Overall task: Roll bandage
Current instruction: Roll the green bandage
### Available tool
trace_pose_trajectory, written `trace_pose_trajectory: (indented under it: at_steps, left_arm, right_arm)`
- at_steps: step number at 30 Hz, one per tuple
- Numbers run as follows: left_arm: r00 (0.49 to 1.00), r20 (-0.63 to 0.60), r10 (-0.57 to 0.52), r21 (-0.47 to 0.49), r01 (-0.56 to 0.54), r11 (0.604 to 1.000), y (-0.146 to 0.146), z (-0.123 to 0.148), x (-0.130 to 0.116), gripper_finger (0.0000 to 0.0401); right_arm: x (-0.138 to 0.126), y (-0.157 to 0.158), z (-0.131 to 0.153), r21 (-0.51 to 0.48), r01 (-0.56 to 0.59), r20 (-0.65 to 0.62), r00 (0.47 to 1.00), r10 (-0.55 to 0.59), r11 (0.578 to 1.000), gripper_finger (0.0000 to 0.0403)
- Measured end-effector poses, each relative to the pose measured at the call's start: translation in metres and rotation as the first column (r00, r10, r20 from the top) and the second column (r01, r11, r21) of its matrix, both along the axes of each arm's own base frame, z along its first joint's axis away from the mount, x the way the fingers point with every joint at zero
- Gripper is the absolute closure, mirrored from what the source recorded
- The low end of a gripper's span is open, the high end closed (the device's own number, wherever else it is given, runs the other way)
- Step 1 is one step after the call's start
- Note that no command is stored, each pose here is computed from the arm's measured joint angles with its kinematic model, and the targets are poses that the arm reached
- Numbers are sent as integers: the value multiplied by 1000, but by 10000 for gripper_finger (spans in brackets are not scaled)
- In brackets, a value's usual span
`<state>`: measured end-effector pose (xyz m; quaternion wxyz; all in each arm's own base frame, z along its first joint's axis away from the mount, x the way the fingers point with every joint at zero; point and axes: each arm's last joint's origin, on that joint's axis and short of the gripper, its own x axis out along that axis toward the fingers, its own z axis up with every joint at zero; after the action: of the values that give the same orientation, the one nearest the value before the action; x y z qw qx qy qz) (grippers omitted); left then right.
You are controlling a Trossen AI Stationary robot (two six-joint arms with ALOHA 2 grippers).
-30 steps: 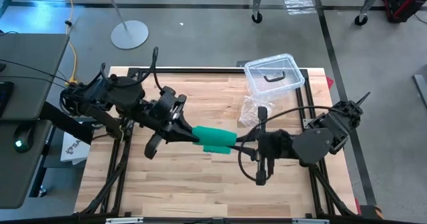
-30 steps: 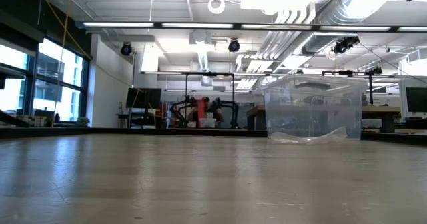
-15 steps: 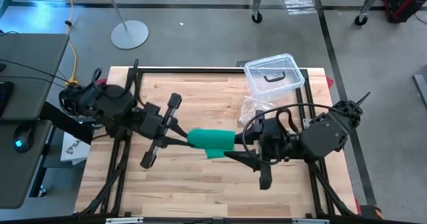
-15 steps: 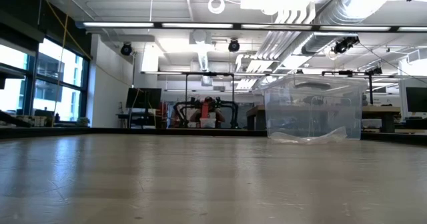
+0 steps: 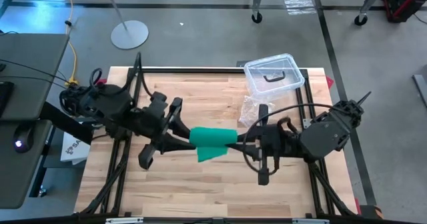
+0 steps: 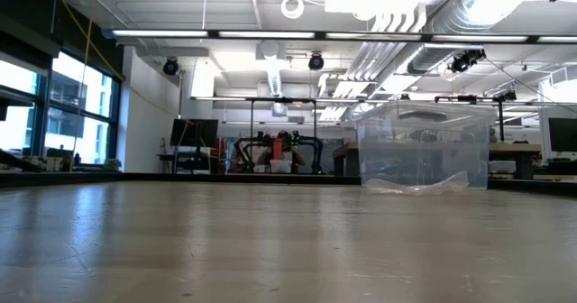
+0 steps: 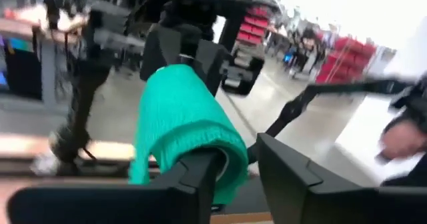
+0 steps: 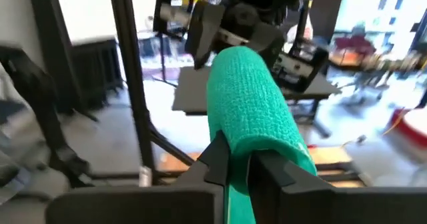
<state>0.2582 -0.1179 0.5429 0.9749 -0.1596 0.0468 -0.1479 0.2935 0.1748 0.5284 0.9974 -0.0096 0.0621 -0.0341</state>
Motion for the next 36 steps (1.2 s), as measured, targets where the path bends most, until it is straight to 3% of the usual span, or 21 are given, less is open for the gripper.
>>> trace_pose_trajectory:
  at_steps: [4,9,11,14,20,23,27,30,36]
  left_arm:
    - [996,-64,61,-193,-72,979,10,1,-1,275]
    - [987,-142,76,-405,-128,905,18,1,2,271]
    - [983,-166,83,-439,-149,886,22,0,3,273]
    - [977,-188,97,-422,-169,891,26,-3,5,290]
    - [983,-167,77,-271,-121,955,26,-8,12,384]
    - [987,-137,80,-160,-102,982,26,-9,12,383]
    - [996,-71,63,59,-58,997,20,-10,12,392]
    - [999,-14,40,245,-35,969,13,-10,9,394]
    - [993,110,-32,527,-31,849,0,-6,4,392]
  right_arm:
    - [-1,0,-4,-164,-11,-47,999,3,986,386]
    - [-5,5,-9,-373,-75,-110,993,36,925,394]
    - [-6,7,-10,-426,-81,-126,992,30,901,387]
    - [-8,9,-11,-440,-59,-126,992,3,896,378]
    - [-10,13,-12,-261,-10,-104,994,-18,965,364]
    - [-10,12,-12,-98,31,-91,995,-40,995,347]
    - [-8,9,-11,130,88,-68,994,-80,988,314]
    - [-8,9,-8,258,97,-41,995,-90,961,287]
    - [-7,8,4,394,84,56,992,-115,915,247]
